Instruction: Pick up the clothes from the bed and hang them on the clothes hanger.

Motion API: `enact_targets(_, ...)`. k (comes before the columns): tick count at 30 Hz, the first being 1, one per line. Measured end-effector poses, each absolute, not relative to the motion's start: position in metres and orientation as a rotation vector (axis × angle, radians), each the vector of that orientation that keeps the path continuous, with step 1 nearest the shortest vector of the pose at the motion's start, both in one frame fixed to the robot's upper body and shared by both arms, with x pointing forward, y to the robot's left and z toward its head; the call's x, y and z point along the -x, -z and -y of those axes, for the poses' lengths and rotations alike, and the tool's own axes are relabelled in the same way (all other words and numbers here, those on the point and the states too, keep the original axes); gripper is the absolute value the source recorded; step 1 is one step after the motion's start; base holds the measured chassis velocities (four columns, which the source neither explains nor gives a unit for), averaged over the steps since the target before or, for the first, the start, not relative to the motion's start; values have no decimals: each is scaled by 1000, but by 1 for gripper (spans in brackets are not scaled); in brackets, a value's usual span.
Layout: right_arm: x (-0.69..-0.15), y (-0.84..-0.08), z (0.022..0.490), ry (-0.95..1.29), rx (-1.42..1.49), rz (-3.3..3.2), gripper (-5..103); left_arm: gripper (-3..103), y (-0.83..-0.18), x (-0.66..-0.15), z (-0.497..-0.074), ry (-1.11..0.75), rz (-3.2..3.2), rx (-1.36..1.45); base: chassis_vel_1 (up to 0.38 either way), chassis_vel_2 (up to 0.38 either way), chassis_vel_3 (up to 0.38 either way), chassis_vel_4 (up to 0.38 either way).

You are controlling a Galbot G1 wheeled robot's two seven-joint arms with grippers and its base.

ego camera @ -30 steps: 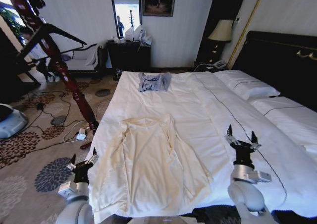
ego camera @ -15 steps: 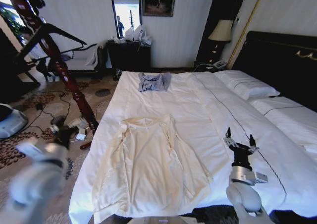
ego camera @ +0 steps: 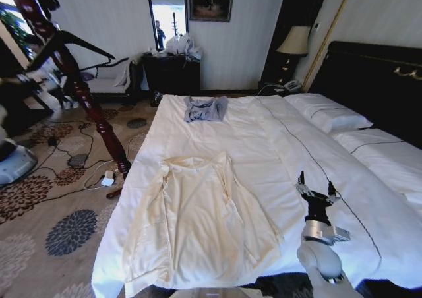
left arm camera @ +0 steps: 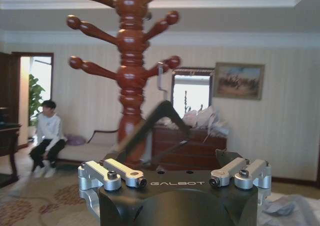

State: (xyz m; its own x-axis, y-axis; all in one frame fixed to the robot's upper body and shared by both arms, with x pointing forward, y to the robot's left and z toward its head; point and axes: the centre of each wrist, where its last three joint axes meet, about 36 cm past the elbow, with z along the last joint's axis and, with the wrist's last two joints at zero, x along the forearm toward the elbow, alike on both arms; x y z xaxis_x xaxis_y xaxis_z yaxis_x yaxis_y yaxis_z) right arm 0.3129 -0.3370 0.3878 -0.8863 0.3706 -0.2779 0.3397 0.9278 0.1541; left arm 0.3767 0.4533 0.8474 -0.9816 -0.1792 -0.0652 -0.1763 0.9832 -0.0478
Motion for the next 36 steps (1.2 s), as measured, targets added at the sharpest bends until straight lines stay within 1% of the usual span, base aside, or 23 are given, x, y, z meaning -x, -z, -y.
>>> enact_targets(1,-316,-386,336,-151,-517,-2789,100,100,-859,-379,-465,63,-3077,296,0,0,0,0)
enact_targets(3,-323,-382,334,-161,-495,-2805,100,100,-882,-384,-497,125,-3109,342,0,0,0,0)
enact_targets(6,-326,-381,333,-164,-485,-2811,100,100,-887,-384,-505,146,-3116,357,0,0,0,0)
enact_targets(7,-333,-379,329,-174,-461,-2823,100,100,-903,-386,-532,213,-3137,400,0,0,0,0)
enact_targets(9,-334,-378,327,-176,-454,-2828,100,100,-907,-388,-547,232,-3143,404,0,0,0,0)
enact_targets(15,-332,-377,327,-176,-458,-2832,100,100,-899,-393,-572,261,-3134,385,0,0,0,0)
enact_targets(18,-332,-376,329,-170,-462,-2832,100,100,-891,-396,-582,286,-3122,327,0,0,0,0)
enact_targets(20,-332,-376,330,-167,-467,-2830,100,100,-883,-399,-596,331,-3088,204,0,0,0,0)
enact_targets(22,-332,-376,330,-167,-470,-2829,100,100,-880,-399,-601,345,-3068,165,0,0,0,0)
enact_targets(25,-332,-376,328,-171,-472,-2829,100,100,-872,-400,-620,437,-3008,116,0,0,0,0)
enact_targets(27,-331,-375,328,-170,-473,-2830,100,100,-862,-400,-633,530,-2977,111,0,0,0,0)
enact_targets(30,-331,-375,329,-169,-477,-2832,100,100,-854,-402,-639,564,-2957,106,0,0,0,0)
enact_targets(32,-330,-375,329,-168,-479,-2832,100,100,-850,-403,-641,567,-2955,107,0,0,0,0)
enact_targets(34,-330,-375,330,-166,-482,-2832,100,100,-842,-406,-642,516,-2955,125,0,0,0,0)
enact_targets(36,-331,-375,330,-166,-486,-2830,100,100,-838,-410,-633,373,-2956,112,0,0,0,0)
